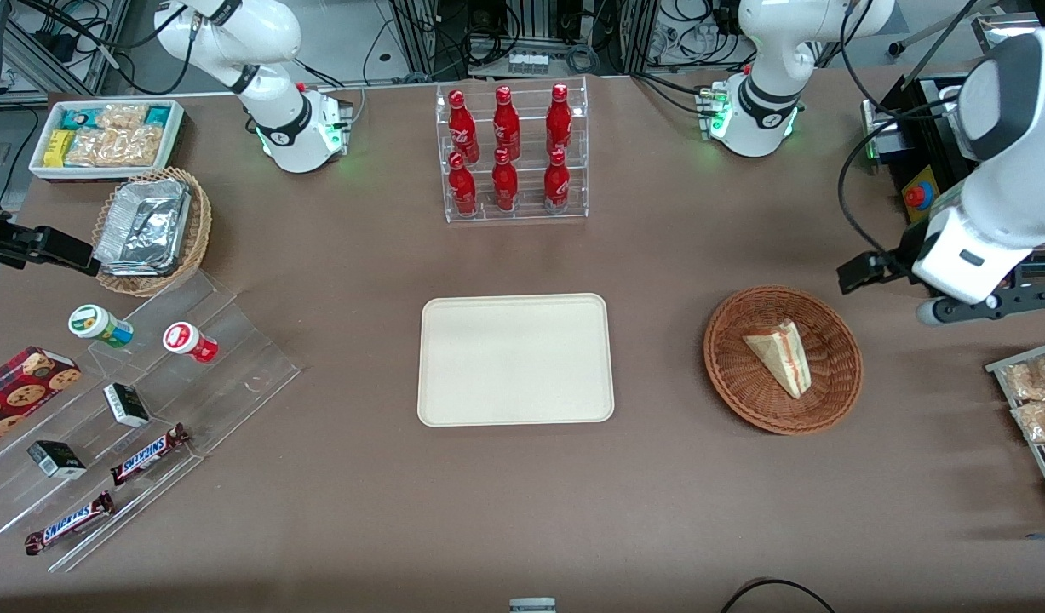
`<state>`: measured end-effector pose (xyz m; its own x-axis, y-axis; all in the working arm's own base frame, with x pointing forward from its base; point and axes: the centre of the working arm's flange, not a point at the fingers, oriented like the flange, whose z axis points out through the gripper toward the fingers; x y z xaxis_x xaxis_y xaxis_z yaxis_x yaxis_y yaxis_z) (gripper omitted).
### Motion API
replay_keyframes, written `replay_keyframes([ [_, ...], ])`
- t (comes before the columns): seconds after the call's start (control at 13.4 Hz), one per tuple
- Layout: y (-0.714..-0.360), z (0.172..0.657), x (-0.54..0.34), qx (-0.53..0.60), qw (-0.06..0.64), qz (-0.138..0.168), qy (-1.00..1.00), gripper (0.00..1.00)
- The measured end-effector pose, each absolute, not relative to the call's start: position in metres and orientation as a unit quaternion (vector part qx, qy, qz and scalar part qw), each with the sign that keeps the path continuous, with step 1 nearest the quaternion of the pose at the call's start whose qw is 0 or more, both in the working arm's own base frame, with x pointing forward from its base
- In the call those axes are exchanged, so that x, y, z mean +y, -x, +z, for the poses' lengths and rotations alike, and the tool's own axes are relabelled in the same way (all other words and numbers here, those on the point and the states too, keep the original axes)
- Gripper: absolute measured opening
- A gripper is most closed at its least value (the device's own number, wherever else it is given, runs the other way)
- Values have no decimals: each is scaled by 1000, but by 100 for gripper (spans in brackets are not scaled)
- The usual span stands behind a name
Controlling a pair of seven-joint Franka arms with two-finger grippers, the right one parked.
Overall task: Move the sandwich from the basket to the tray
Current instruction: 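Move the left gripper over the wrapped sandwich in the wicker basket, then lower the left gripper and close it on the sandwich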
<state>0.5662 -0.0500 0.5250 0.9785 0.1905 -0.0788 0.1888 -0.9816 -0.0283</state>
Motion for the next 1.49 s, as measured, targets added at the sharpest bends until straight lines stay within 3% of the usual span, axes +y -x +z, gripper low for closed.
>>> replay_keyframes([
  [0.22, -562, 493, -50, -131, 15, 51, 990, 100],
  [0.82, -550, 408, -50, -230, 10, 21, 973, 100],
  [1.49, -537, 333, -51, -262, -3, -10, 965, 100],
])
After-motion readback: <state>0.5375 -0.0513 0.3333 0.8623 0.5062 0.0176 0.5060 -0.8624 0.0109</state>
